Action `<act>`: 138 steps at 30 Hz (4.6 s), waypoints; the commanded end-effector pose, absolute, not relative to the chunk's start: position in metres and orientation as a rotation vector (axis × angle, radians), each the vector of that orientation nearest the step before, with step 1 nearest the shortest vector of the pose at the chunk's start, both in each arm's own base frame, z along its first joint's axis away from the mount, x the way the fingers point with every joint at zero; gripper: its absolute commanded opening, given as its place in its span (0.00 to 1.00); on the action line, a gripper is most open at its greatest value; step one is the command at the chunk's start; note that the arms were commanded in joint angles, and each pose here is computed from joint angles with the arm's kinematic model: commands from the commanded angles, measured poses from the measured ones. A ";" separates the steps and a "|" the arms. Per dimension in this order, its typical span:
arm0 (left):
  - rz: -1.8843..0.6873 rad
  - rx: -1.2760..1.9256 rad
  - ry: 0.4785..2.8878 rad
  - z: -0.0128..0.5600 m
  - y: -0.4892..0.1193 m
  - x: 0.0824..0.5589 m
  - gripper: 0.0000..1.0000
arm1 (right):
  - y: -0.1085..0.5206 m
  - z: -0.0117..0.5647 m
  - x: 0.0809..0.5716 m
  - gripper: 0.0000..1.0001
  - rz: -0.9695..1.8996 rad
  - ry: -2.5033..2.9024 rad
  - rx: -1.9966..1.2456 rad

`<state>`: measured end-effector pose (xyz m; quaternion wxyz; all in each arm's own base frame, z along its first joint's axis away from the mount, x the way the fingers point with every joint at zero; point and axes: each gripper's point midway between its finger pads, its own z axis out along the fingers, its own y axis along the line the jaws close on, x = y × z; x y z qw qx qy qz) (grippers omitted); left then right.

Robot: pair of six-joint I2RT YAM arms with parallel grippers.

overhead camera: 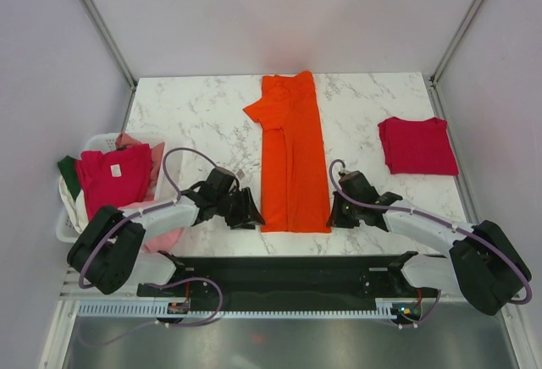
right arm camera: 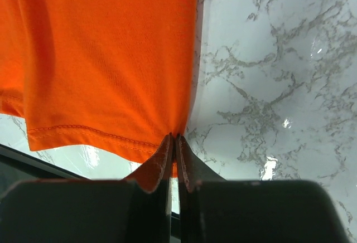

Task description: Fold and stack the t-shirts

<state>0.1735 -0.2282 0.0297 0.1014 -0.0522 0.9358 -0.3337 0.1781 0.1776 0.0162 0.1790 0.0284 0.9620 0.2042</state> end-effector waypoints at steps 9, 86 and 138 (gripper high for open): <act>-1.023 -0.210 2.812 0.016 -0.248 0.166 0.22 | 0.181 0.022 0.174 0.06 0.636 2.699 0.070; -0.830 -0.252 2.461 0.114 -0.201 0.375 0.99 | 0.157 0.117 0.416 0.74 0.542 2.348 0.233; -0.957 -0.289 2.608 0.029 -0.245 0.353 0.02 | 0.180 0.042 0.369 0.00 0.747 2.540 0.212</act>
